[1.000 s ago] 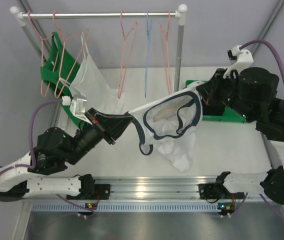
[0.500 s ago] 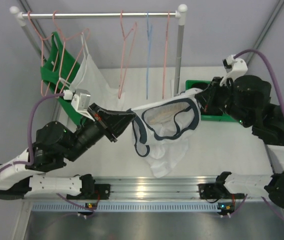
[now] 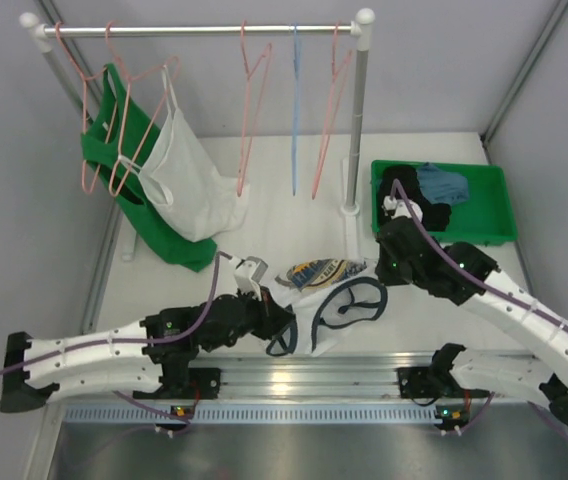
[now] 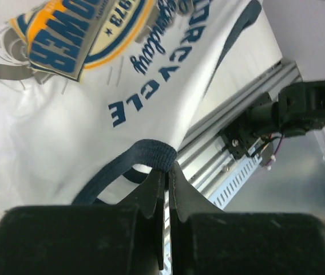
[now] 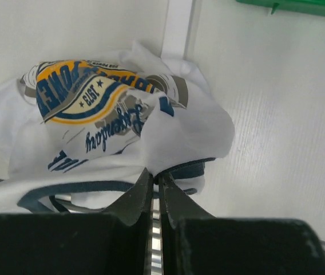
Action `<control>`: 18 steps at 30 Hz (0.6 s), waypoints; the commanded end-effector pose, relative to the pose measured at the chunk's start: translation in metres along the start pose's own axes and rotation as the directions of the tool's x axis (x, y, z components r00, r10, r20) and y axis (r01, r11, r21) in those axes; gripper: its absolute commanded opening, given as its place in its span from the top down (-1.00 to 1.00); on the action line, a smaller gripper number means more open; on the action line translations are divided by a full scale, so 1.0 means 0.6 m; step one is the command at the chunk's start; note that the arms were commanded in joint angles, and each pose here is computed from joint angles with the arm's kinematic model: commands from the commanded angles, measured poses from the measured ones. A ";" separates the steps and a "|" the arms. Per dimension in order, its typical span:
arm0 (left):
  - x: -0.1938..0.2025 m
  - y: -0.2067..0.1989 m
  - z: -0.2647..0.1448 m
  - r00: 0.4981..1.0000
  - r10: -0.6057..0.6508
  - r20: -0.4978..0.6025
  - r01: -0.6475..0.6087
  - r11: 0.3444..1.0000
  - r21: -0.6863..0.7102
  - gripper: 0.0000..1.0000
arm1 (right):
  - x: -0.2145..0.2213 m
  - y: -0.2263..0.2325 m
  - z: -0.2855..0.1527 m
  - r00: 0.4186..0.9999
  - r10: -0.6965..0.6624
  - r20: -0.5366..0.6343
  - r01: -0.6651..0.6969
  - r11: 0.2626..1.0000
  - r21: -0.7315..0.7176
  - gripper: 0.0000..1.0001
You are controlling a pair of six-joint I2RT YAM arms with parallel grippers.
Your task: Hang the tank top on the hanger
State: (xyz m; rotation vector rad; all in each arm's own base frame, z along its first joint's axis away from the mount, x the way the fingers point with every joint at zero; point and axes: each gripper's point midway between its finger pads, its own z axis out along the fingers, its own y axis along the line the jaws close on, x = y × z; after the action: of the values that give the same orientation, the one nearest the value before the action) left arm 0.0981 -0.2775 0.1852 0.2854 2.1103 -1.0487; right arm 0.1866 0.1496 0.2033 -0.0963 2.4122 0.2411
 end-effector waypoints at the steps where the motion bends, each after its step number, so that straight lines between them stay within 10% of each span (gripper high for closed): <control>1: -0.079 -0.002 0.001 0.980 -0.156 0.120 0.149 0.987 0.065 1.00 | -0.043 0.046 0.041 0.997 0.035 0.073 -0.032 0.998 -0.047 1.00; 7: -0.115 0.130 0.036 0.963 -0.230 0.140 0.235 0.972 -0.019 1.00 | -0.078 0.101 0.110 0.998 0.028 0.053 -0.023 0.996 -0.090 0.98; 18: -0.088 0.185 0.071 0.963 -0.264 0.052 0.267 0.961 -0.076 1.00 | -0.078 0.094 0.118 0.997 0.029 0.068 -0.021 0.993 -0.113 -0.15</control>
State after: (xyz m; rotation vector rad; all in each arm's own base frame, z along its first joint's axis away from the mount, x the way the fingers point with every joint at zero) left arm 0.2074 -0.2261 0.1236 -0.1170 2.2668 -1.0348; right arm 0.2562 0.2226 0.1571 -0.1405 2.4511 0.3010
